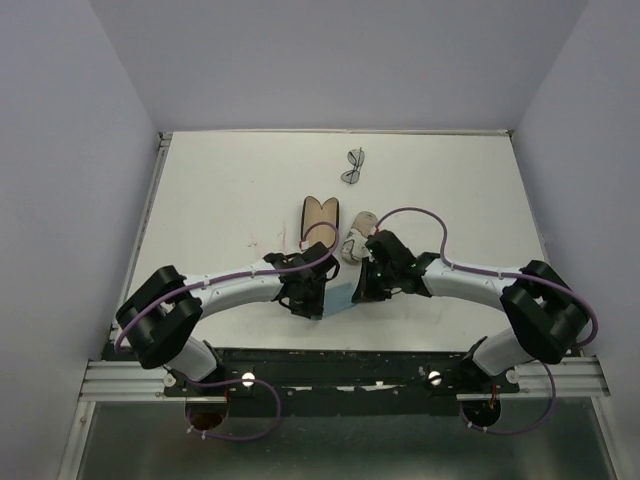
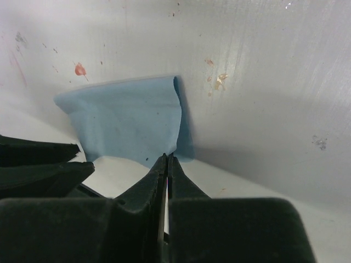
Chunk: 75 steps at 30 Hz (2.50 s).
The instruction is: Organize the sunglasses
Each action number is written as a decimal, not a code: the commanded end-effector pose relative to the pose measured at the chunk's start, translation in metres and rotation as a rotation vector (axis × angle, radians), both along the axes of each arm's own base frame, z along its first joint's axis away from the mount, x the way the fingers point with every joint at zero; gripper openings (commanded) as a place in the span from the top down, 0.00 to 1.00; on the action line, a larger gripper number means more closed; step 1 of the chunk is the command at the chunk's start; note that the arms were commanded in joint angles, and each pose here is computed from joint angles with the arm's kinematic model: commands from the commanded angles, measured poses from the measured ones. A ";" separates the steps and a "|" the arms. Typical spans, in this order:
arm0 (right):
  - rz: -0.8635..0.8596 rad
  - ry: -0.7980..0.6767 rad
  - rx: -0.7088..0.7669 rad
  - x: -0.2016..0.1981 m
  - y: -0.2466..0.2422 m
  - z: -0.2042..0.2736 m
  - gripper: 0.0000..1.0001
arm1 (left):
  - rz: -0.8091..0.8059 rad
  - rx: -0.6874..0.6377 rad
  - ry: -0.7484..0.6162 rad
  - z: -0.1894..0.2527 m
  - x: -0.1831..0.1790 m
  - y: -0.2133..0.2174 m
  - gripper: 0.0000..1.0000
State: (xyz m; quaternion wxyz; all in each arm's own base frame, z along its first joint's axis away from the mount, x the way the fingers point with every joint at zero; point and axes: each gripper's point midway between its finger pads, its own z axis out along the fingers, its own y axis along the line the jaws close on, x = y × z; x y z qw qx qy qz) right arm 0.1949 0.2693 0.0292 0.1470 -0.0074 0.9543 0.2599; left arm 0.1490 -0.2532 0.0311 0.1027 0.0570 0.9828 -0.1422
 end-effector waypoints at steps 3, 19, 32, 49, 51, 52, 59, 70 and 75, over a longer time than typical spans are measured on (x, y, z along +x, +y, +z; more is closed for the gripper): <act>0.044 0.045 -0.061 -0.020 -0.017 -0.010 0.78 | 0.005 -0.007 -0.025 0.013 -0.012 0.019 0.52; 0.045 -0.103 0.149 0.012 0.025 0.027 0.88 | 0.033 -0.258 -0.124 0.048 0.032 -0.028 0.46; 0.031 0.030 0.045 -0.008 0.008 -0.025 0.92 | 0.031 -0.133 0.046 -0.014 0.010 -0.011 0.47; 0.078 -0.009 0.058 -0.012 0.005 -0.016 0.91 | 0.219 -0.007 -0.110 0.019 0.014 0.066 0.44; 0.098 -0.028 0.084 -0.009 0.011 -0.008 0.91 | 0.226 -0.026 -0.134 0.026 0.019 0.064 0.44; 0.107 -0.053 0.100 -0.006 0.014 0.000 0.90 | 0.232 -0.035 -0.148 0.030 0.022 0.063 0.44; 0.077 -0.255 0.151 0.026 0.022 0.058 0.75 | 0.322 -0.117 -0.264 0.071 0.059 0.066 0.23; -0.235 -0.496 -0.003 0.120 0.009 0.101 0.11 | 0.497 -0.161 -0.404 0.096 0.070 0.110 0.01; -0.265 -0.522 -0.056 0.167 0.023 0.095 0.11 | 0.559 -0.168 -0.436 0.083 0.063 0.125 0.01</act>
